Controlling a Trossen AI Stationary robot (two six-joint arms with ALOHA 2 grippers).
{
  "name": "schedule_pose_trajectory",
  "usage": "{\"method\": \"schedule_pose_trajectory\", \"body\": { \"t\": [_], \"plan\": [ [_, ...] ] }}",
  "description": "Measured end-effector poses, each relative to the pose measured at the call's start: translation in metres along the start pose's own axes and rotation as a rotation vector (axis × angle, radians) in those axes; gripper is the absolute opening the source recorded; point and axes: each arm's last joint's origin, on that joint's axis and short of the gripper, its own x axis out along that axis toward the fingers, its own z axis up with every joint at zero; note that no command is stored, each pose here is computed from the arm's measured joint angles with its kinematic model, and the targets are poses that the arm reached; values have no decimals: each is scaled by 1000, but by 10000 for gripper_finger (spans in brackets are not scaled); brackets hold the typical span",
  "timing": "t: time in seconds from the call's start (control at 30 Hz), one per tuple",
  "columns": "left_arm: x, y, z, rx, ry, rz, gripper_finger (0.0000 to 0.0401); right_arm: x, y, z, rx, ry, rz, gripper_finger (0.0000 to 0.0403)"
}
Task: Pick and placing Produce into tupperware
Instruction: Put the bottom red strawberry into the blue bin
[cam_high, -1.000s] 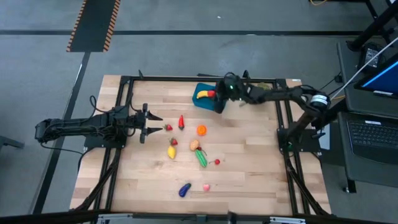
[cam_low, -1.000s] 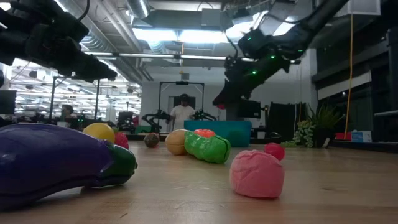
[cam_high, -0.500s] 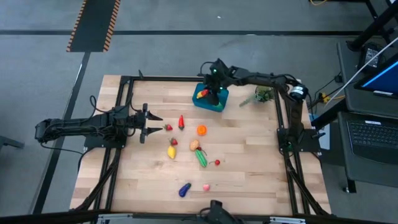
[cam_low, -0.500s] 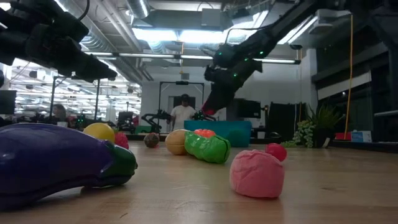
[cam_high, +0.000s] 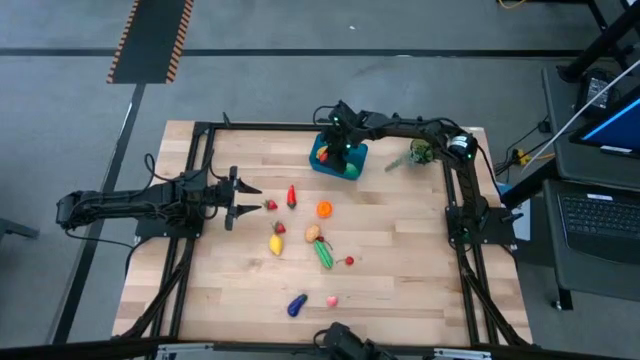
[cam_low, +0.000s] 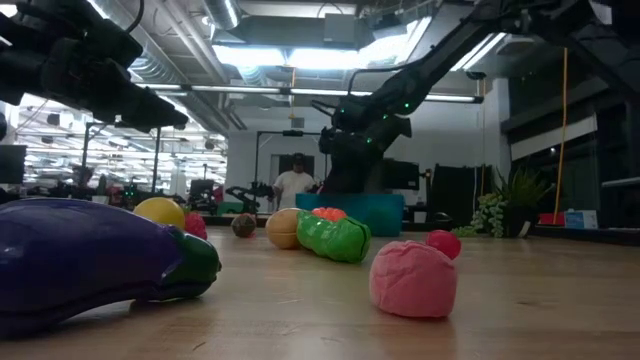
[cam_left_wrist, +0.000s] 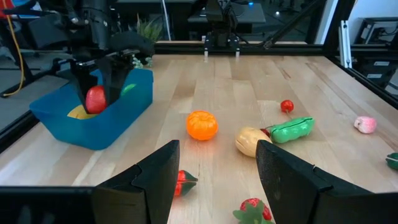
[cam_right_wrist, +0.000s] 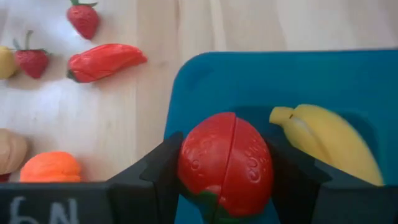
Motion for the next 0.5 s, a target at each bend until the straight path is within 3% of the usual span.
{"method": "schedule_pose_trajectory", "body": {
  "t": [0.5],
  "plan": [
    [0, 0, 0, 0, 0, 0, 206, 7, 1, -4, 7, 22, 16, 190]
  ]
}}
